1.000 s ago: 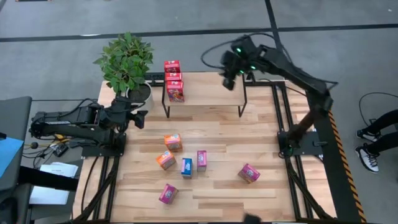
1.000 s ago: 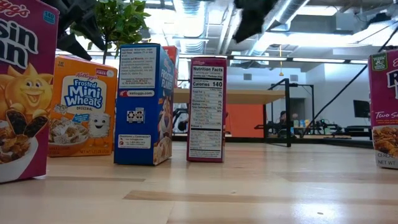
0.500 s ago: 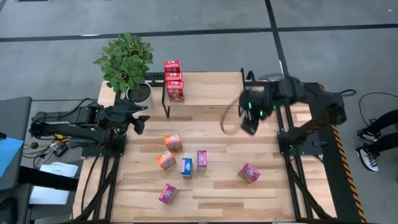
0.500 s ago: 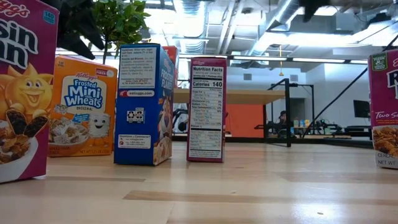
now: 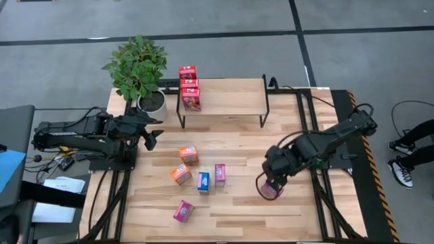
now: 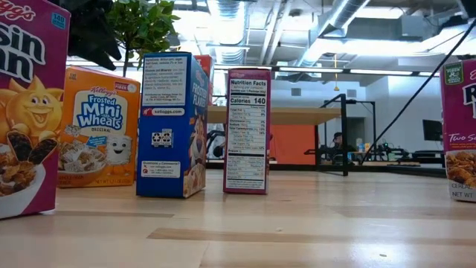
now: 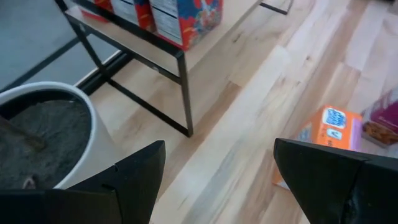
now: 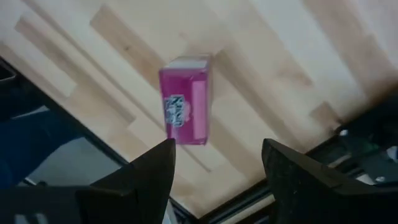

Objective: Stack cereal on shelf
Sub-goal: Put the right violet cereal box on the shelf

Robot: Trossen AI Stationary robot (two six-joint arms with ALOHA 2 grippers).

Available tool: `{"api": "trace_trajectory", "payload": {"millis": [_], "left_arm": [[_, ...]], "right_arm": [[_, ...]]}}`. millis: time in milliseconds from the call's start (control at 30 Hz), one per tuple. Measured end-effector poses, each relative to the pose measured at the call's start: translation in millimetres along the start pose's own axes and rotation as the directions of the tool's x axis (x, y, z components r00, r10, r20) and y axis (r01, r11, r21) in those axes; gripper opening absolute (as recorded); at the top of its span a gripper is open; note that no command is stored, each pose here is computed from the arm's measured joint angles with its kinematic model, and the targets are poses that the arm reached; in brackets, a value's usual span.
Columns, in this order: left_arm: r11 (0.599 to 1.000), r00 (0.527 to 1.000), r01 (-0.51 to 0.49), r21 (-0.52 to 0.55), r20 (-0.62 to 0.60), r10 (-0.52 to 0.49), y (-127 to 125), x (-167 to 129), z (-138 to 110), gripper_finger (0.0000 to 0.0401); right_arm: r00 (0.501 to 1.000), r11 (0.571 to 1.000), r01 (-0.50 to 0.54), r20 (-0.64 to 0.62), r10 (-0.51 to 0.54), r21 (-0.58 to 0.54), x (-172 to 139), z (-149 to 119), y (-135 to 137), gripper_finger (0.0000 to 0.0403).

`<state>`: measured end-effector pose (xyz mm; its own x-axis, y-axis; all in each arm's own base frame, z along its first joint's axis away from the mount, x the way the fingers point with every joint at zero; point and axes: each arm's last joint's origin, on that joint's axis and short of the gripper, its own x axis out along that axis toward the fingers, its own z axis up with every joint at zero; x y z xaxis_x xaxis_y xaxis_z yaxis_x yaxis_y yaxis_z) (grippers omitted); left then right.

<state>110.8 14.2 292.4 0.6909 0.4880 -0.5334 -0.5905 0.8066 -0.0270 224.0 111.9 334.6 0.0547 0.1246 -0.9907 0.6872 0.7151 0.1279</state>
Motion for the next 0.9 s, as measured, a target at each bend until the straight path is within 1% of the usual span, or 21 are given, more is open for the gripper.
{"api": "trace_trajectory", "payload": {"millis": [233,400,633,800,900], "left_arm": [[1.000,1.000,0.023,0.006,-0.010,-0.023,-0.8,0.0,-0.3,0.0290],[0.999,0.999,0.032,0.006,-0.014,-0.032,-1.0,0.1,-0.4,0.0290],[0.999,0.999,0.034,-0.017,-0.024,-0.034,-1.6,3.3,-4.0,0.0290],[0.999,0.998,0.049,-0.012,-0.036,-0.050,-2.2,4.2,-5.6,0.0290],[0.999,0.998,0.045,-0.010,-0.034,-0.045,-2.0,4.3,-5.5,0.0290]], "right_arm": [[0.998,0.998,-0.058,-0.001,0.058,0.005,7.3,-8.6,17.3,0.0266],[1.000,1.000,-0.027,-0.012,0.027,-0.003,16.5,-9.5,24.3,0.0266],[0.999,0.996,0.018,-0.032,-0.021,-0.093,35.7,-4.0,36.6,0.0266],[0.999,0.995,0.024,-0.030,-0.027,-0.098,35.7,-0.5,35.3,0.0266],[0.998,0.994,0.056,-0.022,-0.059,-0.090,35.3,1.4,31.8,0.0266]]}}
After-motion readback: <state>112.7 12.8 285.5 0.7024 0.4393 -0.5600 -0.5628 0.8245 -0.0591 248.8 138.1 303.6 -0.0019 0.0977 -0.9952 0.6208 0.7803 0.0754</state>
